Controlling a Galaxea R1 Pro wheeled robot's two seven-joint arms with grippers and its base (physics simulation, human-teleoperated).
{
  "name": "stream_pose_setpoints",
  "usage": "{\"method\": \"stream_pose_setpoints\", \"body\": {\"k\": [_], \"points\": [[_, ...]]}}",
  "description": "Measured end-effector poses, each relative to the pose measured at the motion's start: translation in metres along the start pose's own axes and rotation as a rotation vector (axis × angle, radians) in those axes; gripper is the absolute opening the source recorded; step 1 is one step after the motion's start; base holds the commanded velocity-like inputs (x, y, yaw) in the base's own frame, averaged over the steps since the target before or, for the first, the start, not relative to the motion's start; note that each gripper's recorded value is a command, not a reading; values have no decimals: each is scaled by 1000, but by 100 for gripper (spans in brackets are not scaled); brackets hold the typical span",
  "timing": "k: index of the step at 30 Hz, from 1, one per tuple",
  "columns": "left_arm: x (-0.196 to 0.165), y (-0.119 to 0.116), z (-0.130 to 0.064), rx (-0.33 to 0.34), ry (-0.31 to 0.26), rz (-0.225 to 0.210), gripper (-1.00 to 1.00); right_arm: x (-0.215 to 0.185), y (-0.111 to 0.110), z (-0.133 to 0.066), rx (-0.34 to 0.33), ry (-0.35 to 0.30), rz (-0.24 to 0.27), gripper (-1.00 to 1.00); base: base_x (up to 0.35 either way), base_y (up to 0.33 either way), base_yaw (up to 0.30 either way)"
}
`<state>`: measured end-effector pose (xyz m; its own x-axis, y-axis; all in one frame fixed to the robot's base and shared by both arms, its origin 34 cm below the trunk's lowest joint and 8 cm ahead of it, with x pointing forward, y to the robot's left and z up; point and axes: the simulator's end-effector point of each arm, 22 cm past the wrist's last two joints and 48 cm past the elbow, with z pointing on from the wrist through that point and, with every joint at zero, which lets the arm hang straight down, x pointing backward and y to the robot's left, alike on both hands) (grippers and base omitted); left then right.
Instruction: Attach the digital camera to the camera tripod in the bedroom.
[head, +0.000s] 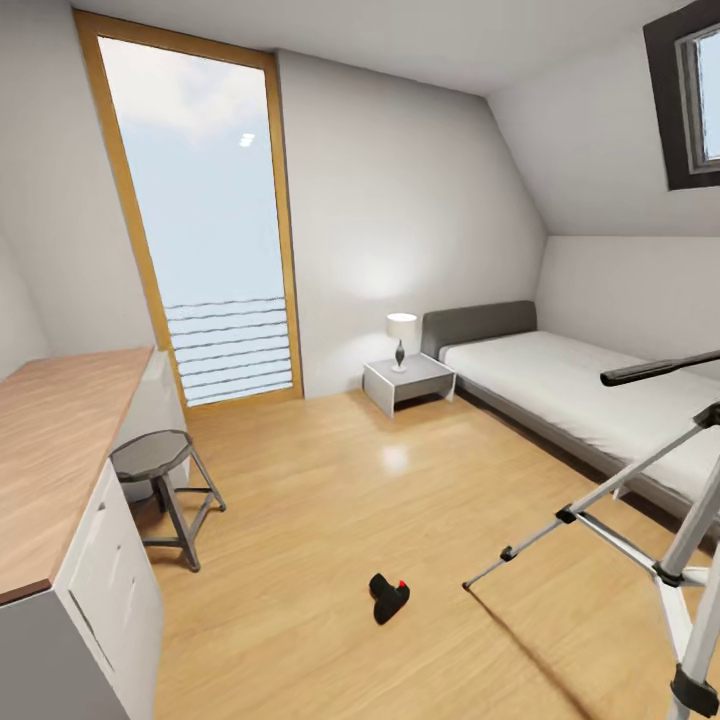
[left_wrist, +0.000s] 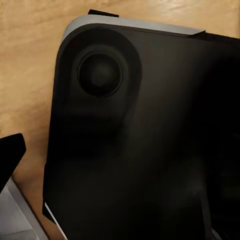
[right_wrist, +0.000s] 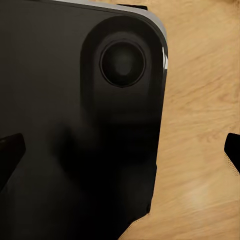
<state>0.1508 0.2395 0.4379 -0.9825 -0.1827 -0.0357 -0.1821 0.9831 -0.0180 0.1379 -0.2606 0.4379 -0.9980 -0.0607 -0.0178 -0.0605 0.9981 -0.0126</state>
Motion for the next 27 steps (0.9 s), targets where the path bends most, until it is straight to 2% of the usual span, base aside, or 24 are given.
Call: {"method": "stream_pose_setpoints", "body": {"k": [27], "points": [[0, 0, 0, 0, -1, 3, 100, 0, 2, 0, -6, 0, 1, 100, 321, 115, 0]]}}
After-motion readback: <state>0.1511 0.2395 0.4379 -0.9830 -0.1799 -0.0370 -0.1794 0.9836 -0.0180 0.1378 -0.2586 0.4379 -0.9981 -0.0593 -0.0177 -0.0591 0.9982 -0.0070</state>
